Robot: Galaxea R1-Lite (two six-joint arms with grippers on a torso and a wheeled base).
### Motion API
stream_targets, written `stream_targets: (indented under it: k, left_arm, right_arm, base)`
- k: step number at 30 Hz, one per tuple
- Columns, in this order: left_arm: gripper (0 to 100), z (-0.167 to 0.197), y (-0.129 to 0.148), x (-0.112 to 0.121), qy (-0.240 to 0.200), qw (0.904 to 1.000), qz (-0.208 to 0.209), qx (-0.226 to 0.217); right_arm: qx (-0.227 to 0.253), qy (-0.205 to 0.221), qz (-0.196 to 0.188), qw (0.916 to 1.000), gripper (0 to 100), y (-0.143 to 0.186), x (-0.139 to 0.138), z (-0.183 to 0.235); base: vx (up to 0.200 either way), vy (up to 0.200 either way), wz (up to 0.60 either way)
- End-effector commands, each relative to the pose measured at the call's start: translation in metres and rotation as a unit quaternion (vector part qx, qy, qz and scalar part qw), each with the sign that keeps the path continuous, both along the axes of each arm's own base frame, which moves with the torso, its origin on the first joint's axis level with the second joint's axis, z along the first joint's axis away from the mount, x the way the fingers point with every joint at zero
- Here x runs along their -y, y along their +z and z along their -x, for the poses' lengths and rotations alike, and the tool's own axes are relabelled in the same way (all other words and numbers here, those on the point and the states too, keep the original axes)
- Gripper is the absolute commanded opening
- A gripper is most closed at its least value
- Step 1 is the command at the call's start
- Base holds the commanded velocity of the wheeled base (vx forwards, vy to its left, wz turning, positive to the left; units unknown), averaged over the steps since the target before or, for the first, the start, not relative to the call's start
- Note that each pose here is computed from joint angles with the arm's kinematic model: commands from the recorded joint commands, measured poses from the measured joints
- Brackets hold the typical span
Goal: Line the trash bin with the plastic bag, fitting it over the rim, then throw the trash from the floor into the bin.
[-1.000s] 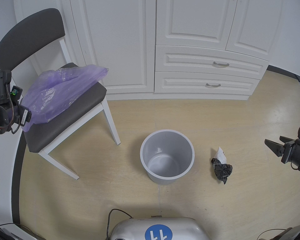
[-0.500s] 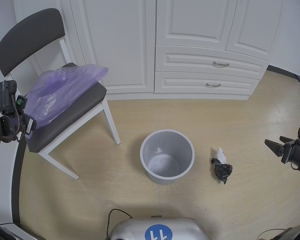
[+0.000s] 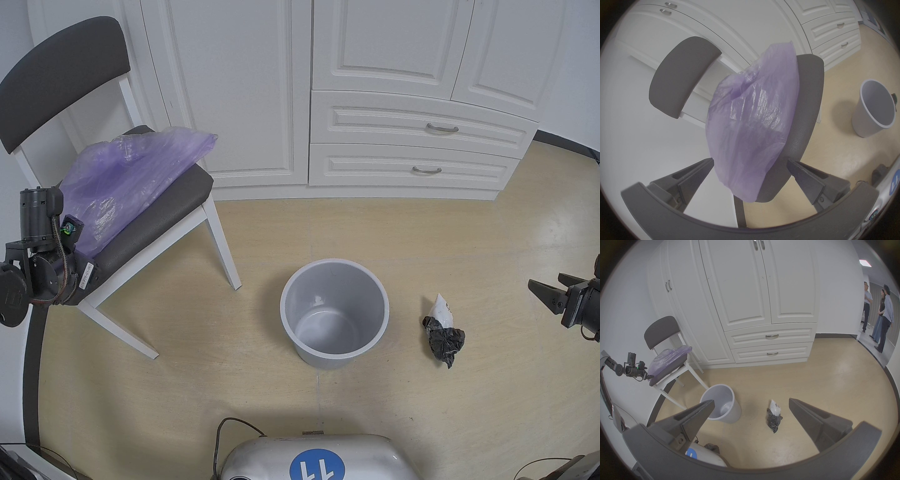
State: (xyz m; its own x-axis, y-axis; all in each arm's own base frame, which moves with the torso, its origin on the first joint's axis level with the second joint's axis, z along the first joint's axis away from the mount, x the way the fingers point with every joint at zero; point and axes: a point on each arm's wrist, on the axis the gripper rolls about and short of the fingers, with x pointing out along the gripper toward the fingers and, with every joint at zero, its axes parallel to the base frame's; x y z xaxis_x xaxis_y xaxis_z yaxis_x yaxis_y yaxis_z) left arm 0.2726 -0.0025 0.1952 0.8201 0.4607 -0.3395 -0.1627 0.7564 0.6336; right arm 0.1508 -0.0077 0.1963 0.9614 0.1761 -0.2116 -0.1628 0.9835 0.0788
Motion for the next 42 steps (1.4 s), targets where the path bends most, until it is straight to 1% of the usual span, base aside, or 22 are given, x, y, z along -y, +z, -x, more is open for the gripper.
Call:
stream_targets:
  k: [1,5,8,9,11,15,17,18,20,24,25,28,34,38,41,42]
  left_arm:
    - [100,-0.012,-0.009,0.002,0.000,1.0000,-0.001,-0.009]
    - [100,-0.019,-0.002,-0.001,0.007,0.9998,-0.001,0.021]
    - [100,-0.016,0.011,-0.009,0.016,0.9991,0.002,0.039]
    - [100,-0.012,0.019,-0.013,0.021,0.9984,0.002,0.053]
    - [100,-0.010,0.026,-0.017,0.028,0.9977,0.002,0.061]
    - [100,-0.012,0.040,-0.032,0.051,0.9957,0.002,0.077]
    - [100,-0.013,0.041,-0.033,0.053,0.9955,0.002,0.079]
    - [100,-0.014,0.050,-0.040,0.065,0.9935,0.004,0.094]
    - [100,-0.013,0.053,-0.040,0.066,0.9928,0.005,0.100]
    - [100,-0.009,0.050,-0.034,0.055,0.9942,0.004,0.093]
    - [100,-0.011,0.041,-0.027,0.044,0.9958,0.002,0.080]
    - [100,-0.017,0.030,-0.021,0.035,0.9975,0.002,0.061]
    - [100,-0.033,0.020,-0.006,0.011,0.9990,-0.001,0.043]
    - [100,-0.041,0.016,-0.006,0.013,0.9992,-0.014,0.035]
    - [100,-0.049,0.012,-0.006,0.022,0.9989,-0.020,0.037]
    - [100,-0.053,0.011,-0.008,0.027,0.9984,-0.023,0.044]
  right_arm:
    - [-0.001,0.000,-0.001,1.0000,100,0.000,0.000,0.000]
    - [0.000,0.000,-0.001,1.0000,100,0.000,0.000,0.000]
    - [-0.002,0.000,-0.001,1.0000,100,-0.001,0.000,0.000]
    - [-0.001,0.000,0.000,1.0000,100,0.000,0.000,0.000]
    - [-0.002,0.000,-0.001,1.0000,100,-0.001,0.000,-0.001]
    - [-0.002,0.000,-0.001,1.0000,100,-0.001,0.000,-0.001]
    - [-0.002,0.000,0.000,1.0000,100,-0.001,0.000,-0.001]
    - [0.000,0.000,-0.001,1.0000,100,0.000,0.000,0.000]
    - [0.002,0.000,0.000,1.0000,100,0.000,0.000,0.001]
    - [0.002,0.000,0.000,1.0000,100,0.000,0.000,0.001]
    - [0.000,0.000,-0.001,1.0000,100,0.000,0.000,0.000]
    - [0.001,0.000,0.000,1.0000,100,0.000,0.000,0.000]
    - [0.000,0.000,-0.001,1.0000,100,0.000,0.000,0.000]
    - [-0.002,0.000,-0.001,1.0000,100,0.000,0.000,-0.001]
    - [-0.001,0.000,-0.001,1.0000,100,0.000,0.000,-0.001]
    - [-0.001,0.000,-0.001,1.0000,100,0.000,0.000,-0.001]
  base:
    - [0.000,0.000,0.00]
    - [0.000,0.000,0.00]
    - [0.000,0.000,0.00]
    - [0.000,0.000,0.00]
    - [0.000,0.000,0.00]
    - [0.000,0.000,0.00]
    - [0.000,0.000,0.00]
    - [0.000,0.000,0.00]
    - [0.000,0.000,0.00]
    - [0.000,0.000,0.00]
    - [0.000,0.000,0.00]
    - [0.000,0.000,0.00]
    - [0.000,0.000,0.00]
    - [0.000,0.000,0.00]
    - [0.000,0.000,0.00]
    - [0.000,0.000,0.00]
